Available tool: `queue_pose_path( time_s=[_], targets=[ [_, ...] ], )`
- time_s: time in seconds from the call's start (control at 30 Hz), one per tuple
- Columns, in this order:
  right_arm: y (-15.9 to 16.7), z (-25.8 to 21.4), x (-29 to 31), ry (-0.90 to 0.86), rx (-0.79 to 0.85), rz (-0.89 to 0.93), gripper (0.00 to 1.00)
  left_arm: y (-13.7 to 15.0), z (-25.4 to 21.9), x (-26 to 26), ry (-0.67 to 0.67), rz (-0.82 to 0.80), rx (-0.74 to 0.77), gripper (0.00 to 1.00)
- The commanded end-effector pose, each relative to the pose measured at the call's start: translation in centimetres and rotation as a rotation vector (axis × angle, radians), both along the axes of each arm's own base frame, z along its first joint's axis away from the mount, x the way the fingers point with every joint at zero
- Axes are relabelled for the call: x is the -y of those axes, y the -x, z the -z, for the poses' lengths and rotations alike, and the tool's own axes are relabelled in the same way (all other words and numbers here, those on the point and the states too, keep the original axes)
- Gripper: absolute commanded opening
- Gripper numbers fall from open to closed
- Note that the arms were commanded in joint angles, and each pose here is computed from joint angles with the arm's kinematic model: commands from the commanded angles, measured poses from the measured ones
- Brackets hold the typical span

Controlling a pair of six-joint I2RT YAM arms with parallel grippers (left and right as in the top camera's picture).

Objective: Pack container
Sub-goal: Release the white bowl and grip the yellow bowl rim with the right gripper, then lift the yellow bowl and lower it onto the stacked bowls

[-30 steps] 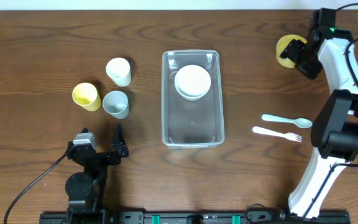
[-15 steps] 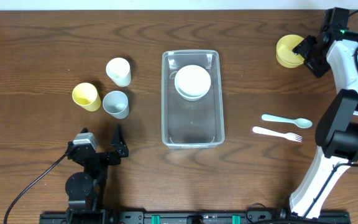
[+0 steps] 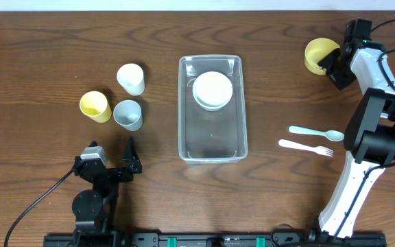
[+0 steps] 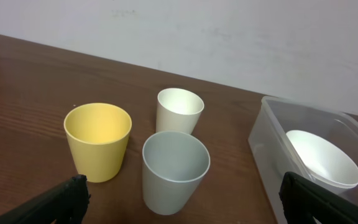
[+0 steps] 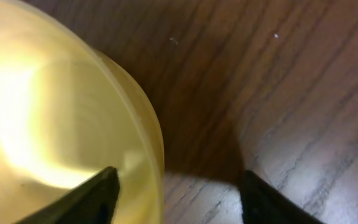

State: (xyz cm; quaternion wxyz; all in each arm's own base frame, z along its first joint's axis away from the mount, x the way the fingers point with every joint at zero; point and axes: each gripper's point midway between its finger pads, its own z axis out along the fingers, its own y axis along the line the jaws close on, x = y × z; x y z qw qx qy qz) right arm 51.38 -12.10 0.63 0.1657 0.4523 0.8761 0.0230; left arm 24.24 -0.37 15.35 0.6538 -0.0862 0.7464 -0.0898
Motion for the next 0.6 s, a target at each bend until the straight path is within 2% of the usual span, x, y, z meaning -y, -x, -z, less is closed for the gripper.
queue_pose_path(
  time_s=[0.0, 0.13, 0.3, 0.5, 0.57],
  targets=[
    [0.0, 0.4, 0.2, 0.002, -0.009, -0.009, 0.53, 0.0, 1.6, 0.1, -0.015, 0.007, -0.037, 0.98],
    [0.5, 0.6, -0.1, -0.003, -0.034, -0.042, 0.35, 0.0, 1.6, 0.1, -0.015, 0.007, -0.037, 0.98],
    [1.6, 0.6, -0.3, -0.014, -0.076, -0.053, 0.25, 0.0, 1.6, 0.1, -0.015, 0.007, -0.037, 0.98],
    [3.0, -0.5, -0.6, -0.017, -0.120, -0.083, 0.02, 0.0, 1.6, 0.1, -0.015, 0.008, -0.037, 0.98],
    [3.3, -1.2, -0.7, -0.015, -0.126, -0.093, 0.01, 0.0, 1.6, 0.1, -0.015, 0.007, -0.037, 0.98]
  ],
)
